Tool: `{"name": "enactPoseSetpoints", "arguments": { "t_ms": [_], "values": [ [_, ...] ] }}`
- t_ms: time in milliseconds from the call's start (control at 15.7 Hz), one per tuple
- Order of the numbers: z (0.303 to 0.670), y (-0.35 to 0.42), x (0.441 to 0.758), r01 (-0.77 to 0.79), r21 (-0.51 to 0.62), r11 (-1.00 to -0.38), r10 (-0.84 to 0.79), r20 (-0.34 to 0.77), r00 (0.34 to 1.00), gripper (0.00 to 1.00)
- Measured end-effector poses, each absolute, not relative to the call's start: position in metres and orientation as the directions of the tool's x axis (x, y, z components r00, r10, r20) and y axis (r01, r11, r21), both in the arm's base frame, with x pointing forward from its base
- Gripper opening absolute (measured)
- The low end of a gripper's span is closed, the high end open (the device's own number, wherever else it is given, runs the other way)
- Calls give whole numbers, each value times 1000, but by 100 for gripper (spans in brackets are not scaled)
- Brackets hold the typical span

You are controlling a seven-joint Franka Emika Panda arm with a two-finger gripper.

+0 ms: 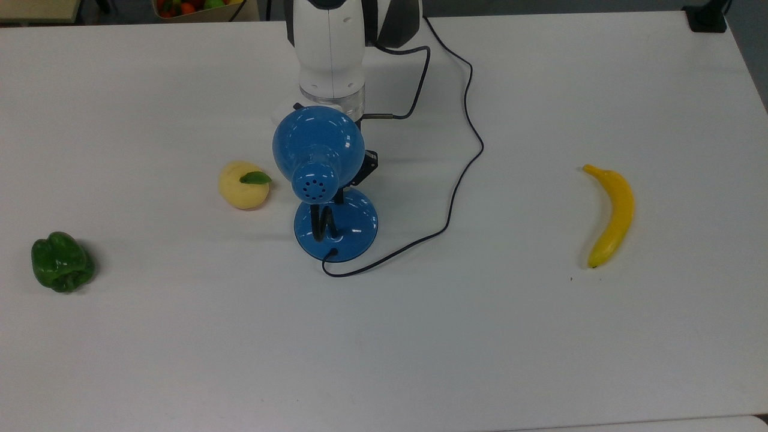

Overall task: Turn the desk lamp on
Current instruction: 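Press down on the black switch with the gripper tip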

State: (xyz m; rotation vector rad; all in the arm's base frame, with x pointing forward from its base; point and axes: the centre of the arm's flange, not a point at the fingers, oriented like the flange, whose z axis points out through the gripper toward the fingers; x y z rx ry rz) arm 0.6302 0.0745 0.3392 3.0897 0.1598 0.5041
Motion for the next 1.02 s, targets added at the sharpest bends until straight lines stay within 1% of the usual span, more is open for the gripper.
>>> {"name": "enactPoseSetpoints", "arguments": {
  "t_ms": [381,1016],
  "values": [
    [339,74,630,98,26,-995,101,285,953,1],
    [339,72,630,99,31,-995,103,281,954,1]
  ]
}}
